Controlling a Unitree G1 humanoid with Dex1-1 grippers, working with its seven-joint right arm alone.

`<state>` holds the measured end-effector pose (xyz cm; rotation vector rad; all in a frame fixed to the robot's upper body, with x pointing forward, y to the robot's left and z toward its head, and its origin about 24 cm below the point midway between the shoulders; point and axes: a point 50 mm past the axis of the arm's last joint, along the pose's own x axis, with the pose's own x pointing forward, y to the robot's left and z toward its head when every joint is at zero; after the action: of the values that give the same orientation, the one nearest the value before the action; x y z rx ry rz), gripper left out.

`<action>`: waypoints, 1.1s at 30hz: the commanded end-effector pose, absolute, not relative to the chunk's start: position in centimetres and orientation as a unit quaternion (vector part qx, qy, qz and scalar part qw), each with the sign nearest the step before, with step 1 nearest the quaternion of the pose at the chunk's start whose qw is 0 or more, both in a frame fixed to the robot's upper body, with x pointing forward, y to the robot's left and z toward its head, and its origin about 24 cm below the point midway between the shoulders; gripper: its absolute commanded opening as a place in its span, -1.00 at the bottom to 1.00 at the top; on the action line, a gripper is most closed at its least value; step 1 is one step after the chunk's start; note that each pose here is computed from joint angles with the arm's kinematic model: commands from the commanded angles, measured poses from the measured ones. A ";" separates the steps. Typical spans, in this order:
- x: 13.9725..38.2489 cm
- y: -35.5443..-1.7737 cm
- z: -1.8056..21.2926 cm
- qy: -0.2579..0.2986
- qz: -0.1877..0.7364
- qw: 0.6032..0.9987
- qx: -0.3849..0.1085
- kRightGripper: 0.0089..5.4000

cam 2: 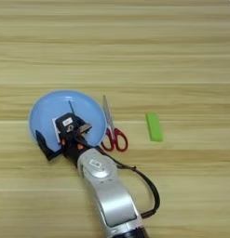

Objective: Move the objects on the table

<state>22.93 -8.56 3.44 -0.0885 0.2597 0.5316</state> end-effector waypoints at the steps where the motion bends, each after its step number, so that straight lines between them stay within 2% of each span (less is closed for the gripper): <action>1: 24.1 -8.6 5.0 0.104 0.250 0.962 -0.024 0.99; 8: 24.3 -9.6 5.9 0.099 0.224 0.969 -0.024 0.99; 15: 24.3 -9.7 4.9 0.131 0.224 0.965 -0.026 0.99; 33: 23.8 -9.4 3.8 0.165 0.248 0.954 -0.045 0.99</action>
<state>23.18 -9.36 3.04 -0.0793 0.3724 0.5097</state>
